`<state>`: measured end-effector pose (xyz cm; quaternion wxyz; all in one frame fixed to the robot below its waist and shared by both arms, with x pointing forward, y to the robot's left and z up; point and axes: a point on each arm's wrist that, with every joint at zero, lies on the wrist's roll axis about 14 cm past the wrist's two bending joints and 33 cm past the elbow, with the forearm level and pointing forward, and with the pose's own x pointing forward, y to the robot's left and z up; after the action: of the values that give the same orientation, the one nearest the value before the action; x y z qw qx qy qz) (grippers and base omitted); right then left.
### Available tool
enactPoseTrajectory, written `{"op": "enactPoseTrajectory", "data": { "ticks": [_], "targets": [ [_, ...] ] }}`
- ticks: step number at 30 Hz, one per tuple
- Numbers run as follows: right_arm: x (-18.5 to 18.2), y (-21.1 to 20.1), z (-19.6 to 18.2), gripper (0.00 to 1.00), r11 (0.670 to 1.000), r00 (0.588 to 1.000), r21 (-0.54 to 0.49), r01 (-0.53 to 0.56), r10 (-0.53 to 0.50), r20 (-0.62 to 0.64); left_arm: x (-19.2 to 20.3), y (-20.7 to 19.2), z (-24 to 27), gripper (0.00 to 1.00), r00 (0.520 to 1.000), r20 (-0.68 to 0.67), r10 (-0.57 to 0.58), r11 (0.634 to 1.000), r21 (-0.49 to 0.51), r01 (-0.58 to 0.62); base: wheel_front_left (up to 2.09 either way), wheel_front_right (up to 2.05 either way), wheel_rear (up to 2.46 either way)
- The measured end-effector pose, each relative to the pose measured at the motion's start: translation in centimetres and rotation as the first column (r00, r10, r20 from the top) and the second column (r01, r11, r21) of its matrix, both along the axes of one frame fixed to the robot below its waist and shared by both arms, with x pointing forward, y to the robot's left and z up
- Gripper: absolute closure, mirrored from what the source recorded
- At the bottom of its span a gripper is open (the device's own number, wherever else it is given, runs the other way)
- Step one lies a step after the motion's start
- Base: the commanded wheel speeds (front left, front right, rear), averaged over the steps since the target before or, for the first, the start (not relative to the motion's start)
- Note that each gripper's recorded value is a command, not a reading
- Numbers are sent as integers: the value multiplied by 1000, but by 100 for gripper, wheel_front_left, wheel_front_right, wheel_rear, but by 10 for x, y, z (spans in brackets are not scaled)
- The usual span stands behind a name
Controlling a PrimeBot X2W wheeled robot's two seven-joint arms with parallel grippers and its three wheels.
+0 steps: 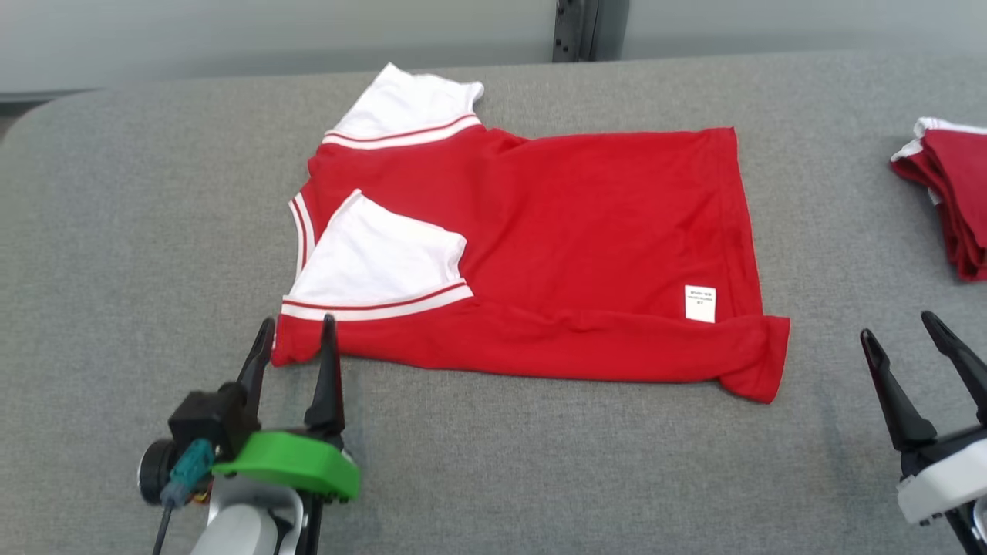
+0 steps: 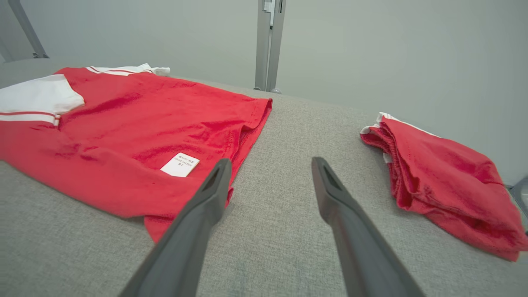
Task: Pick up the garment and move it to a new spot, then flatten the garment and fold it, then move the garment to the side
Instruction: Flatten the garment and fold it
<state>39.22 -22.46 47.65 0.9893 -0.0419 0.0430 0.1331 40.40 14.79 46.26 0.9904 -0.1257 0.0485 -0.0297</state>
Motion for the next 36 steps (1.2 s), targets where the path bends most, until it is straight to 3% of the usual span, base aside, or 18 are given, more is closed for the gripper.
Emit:
{"op": "enactPoseTrajectory", "data": {
  "ticks": [8,17,23,35,36],
  "targets": [
    [-25,8,-1,0,995,999,84,52,-52,-2,-27,13,5,0,1000,13,23,999,39,-23,0,0,0],
    [-13,54,-52,0,986,973,168,7,32,-227,-4,20,-43,0,978,-210,-8,994,103,30,0,0,0],
    [-12,58,-79,0,986,945,167,1,54,-324,0,28,-75,0,944,-331,-2,993,108,40,0,0,0],
    [-7,64,-93,0,983,925,182,-23,90,-370,16,23,-81,0,943,-329,-41,994,85,73,0,0,0],
    [-7,65,-94,0,983,922,183,-26,95,-375,16,22,-83,11,941,-335,-52,993,83,85,0,0,0]
  ]
}}
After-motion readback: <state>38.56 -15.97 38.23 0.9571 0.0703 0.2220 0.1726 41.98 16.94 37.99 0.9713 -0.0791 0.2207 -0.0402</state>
